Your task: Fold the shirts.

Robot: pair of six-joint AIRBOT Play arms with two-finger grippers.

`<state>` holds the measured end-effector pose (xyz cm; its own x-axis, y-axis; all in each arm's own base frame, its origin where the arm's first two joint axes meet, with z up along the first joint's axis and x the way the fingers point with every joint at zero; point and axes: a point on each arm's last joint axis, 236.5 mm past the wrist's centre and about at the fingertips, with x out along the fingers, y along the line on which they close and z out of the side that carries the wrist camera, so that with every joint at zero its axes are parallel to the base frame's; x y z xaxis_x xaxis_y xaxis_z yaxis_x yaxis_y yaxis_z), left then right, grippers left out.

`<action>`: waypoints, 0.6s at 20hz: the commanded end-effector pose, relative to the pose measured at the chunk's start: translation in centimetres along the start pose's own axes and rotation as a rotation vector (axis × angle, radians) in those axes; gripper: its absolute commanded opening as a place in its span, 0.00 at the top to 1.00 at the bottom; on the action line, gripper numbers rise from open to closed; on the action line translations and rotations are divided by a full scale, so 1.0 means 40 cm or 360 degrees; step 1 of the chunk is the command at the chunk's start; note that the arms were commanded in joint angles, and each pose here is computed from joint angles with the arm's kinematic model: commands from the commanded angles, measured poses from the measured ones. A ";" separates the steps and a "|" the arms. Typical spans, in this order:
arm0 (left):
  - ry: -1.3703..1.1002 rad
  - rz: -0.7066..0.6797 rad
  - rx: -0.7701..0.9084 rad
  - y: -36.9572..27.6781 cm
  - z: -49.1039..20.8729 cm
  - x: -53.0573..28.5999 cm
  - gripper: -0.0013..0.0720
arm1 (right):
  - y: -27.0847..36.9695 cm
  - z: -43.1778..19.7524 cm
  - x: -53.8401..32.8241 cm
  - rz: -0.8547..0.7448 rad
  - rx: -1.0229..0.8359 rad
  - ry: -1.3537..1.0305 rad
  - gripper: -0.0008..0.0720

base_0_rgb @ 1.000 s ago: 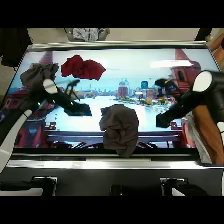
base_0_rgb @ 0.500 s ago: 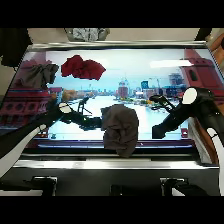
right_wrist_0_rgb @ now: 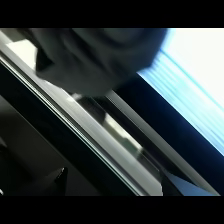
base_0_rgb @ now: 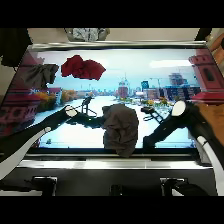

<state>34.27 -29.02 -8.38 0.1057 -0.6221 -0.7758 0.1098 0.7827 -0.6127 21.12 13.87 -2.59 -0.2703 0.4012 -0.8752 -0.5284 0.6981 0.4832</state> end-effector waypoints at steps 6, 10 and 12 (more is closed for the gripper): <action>-0.0081 -0.0025 0.0072 -0.036 0.023 -0.040 0.93 | 0.017 0.144 0.185 0.0264 0.0279 -0.0420 0.03; -0.0122 -0.0037 0.0092 -0.048 0.037 -0.065 0.93 | 0.041 0.161 0.186 0.0381 0.0331 -0.0429 0.92; -0.0296 -0.0060 0.0255 -0.082 0.105 -0.146 0.94 | 0.045 0.160 0.122 0.0319 0.0134 -0.0427 0.92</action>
<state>35.68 -28.78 -4.28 0.1942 -0.6452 -0.7389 0.1883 0.7637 -0.6174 23.46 21.09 -7.57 -0.1348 0.6621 -0.7372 -0.3507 0.6640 0.6604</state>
